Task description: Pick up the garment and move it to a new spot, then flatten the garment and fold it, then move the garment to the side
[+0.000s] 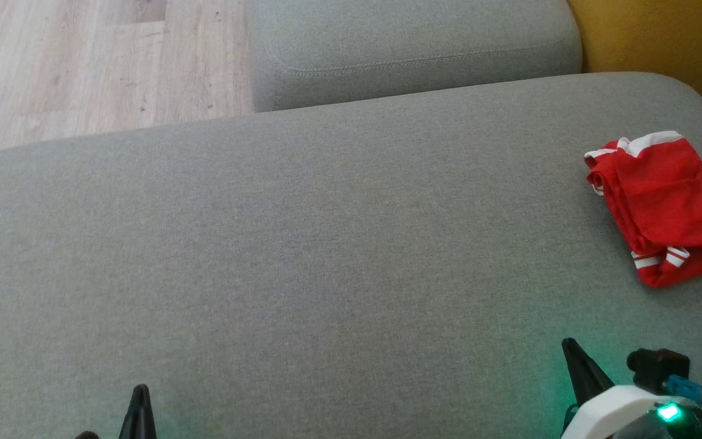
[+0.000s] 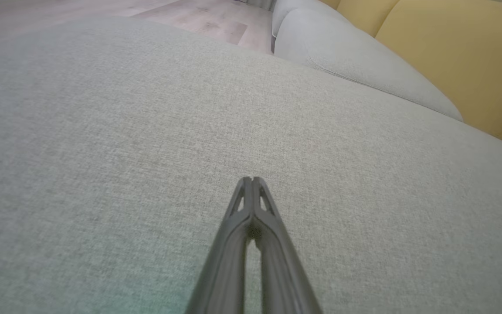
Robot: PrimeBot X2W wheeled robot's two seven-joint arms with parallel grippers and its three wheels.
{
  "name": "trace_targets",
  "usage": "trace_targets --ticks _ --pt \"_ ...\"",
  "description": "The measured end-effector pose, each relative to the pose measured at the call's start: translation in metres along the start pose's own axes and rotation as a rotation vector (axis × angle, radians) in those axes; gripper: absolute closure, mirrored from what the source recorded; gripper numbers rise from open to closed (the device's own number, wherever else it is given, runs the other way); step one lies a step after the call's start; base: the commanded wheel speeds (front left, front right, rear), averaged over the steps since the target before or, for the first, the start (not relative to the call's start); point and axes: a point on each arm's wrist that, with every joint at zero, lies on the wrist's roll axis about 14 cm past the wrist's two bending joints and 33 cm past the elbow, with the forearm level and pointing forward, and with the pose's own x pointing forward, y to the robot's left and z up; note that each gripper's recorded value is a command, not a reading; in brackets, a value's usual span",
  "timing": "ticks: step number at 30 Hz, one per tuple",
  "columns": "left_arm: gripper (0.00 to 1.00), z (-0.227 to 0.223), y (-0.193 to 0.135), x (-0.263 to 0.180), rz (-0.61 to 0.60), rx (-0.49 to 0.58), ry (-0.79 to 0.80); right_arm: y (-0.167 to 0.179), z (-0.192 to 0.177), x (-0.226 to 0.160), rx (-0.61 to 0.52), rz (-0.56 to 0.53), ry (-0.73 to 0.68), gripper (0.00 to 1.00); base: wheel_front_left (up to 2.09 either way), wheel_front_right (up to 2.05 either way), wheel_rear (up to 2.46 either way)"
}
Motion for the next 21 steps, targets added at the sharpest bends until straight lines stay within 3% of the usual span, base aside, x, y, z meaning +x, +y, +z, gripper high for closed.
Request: trace_targets --ticks 21 --pt "1.00 0.012 0.002 0.006 0.025 -0.224 -0.014 0.000 0.017 0.006 0.252 0.005 -0.058 1.00 0.00 0.00 0.00"
